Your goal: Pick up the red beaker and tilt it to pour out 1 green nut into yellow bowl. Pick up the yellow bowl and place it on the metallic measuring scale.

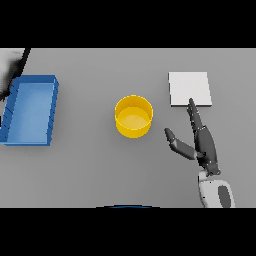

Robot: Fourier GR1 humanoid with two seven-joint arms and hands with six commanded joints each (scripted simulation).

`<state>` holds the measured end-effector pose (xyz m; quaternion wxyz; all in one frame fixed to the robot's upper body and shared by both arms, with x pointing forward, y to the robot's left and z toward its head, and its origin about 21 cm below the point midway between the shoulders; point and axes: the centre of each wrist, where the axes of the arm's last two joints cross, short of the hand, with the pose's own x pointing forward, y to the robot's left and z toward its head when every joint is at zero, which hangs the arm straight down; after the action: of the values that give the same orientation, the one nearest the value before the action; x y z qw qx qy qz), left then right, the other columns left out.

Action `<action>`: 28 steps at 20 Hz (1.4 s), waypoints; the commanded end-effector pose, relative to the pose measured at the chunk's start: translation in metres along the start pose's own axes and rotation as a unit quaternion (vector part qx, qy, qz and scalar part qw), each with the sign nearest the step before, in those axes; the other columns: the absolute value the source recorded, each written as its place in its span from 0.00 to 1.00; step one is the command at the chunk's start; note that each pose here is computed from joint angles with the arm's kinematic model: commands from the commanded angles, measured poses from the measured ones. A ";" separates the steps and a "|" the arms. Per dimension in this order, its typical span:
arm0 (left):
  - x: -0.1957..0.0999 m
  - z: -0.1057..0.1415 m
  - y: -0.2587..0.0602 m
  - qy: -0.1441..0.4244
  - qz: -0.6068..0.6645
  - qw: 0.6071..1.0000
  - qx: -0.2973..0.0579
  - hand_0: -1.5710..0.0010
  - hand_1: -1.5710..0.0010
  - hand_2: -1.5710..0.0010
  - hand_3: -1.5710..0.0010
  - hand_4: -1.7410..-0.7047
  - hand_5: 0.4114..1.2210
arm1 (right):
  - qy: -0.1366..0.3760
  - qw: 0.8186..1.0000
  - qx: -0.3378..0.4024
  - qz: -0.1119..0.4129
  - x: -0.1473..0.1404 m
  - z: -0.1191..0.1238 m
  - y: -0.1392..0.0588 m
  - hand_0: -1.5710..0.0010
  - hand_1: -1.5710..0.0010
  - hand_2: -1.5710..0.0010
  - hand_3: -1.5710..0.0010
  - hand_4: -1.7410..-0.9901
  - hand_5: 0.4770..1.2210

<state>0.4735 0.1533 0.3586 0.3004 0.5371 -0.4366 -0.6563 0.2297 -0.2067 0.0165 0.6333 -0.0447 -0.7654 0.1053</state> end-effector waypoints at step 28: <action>-0.036 0.130 -0.319 0.365 0.604 0.707 -0.043 0.00 0.00 0.00 0.00 0.08 0.56 | -0.002 0.999 0.024 0.023 -0.008 0.000 -0.007 1.00 1.00 1.00 1.00 0.78 0.26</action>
<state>0.3799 0.3570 0.0946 0.7910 0.3427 -0.4958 -0.1057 0.2319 -0.2151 0.0103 0.6306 -0.0468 -0.7622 0.1383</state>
